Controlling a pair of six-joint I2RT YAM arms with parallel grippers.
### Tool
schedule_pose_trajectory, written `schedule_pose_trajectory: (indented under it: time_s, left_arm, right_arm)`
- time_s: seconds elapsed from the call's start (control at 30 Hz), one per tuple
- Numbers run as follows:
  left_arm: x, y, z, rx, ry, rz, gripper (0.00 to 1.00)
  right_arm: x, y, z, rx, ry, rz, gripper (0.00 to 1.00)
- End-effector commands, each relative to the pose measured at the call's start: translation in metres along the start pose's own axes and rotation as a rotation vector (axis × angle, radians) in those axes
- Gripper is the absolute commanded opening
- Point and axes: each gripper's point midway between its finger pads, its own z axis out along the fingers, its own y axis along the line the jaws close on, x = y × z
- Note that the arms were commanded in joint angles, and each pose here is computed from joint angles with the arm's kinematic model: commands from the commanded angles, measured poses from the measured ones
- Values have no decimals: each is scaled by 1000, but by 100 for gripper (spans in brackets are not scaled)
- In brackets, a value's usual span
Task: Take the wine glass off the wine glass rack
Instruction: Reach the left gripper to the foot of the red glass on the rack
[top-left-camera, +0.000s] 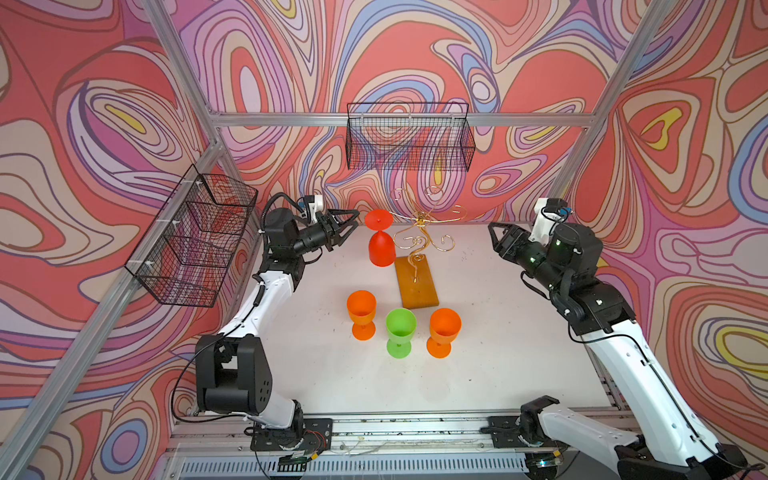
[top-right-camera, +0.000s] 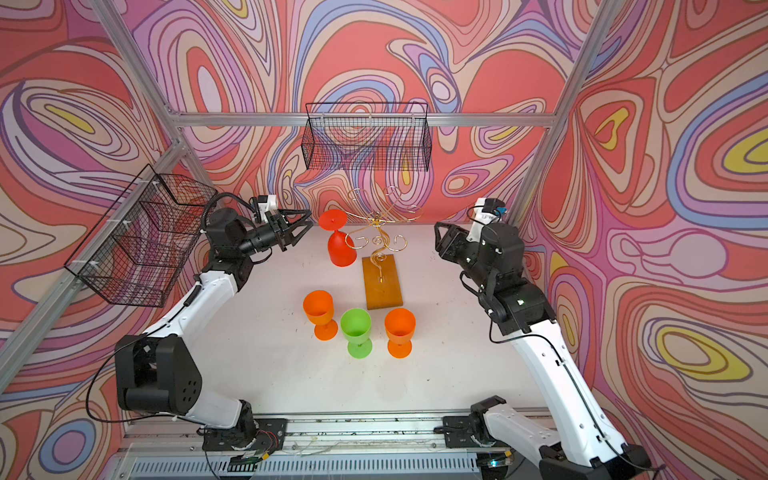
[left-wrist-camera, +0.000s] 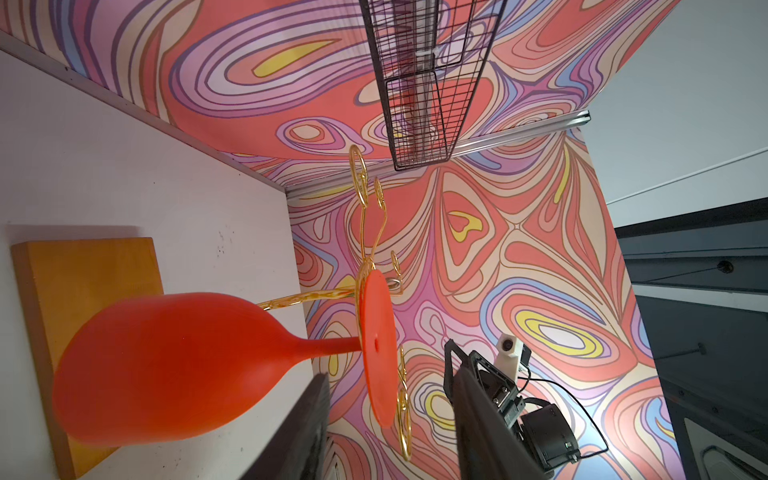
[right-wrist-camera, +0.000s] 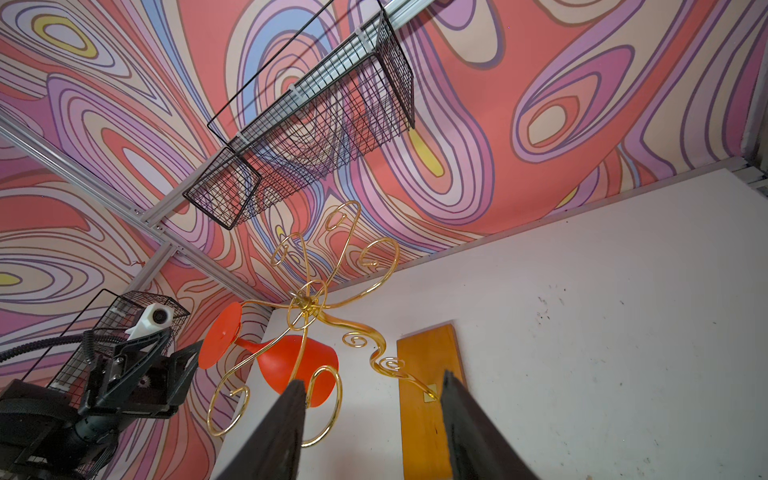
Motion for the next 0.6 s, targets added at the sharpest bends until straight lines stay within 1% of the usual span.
schedule_pose_trajectory:
  time_s: [0.0,0.23,0.57]
  left_arm:
    - [1,-21,3,41,28,55,48]
    - [7,-13,8,16,49,50,46]
    - [10,-5,15,-3,66,53,46]
  right_arm:
    - [1,-4,2,13,-2,-3,55]
    - [2,-4,4,11,1,-3,55]
    - [-1,-3,1,10,-6,-9,55]
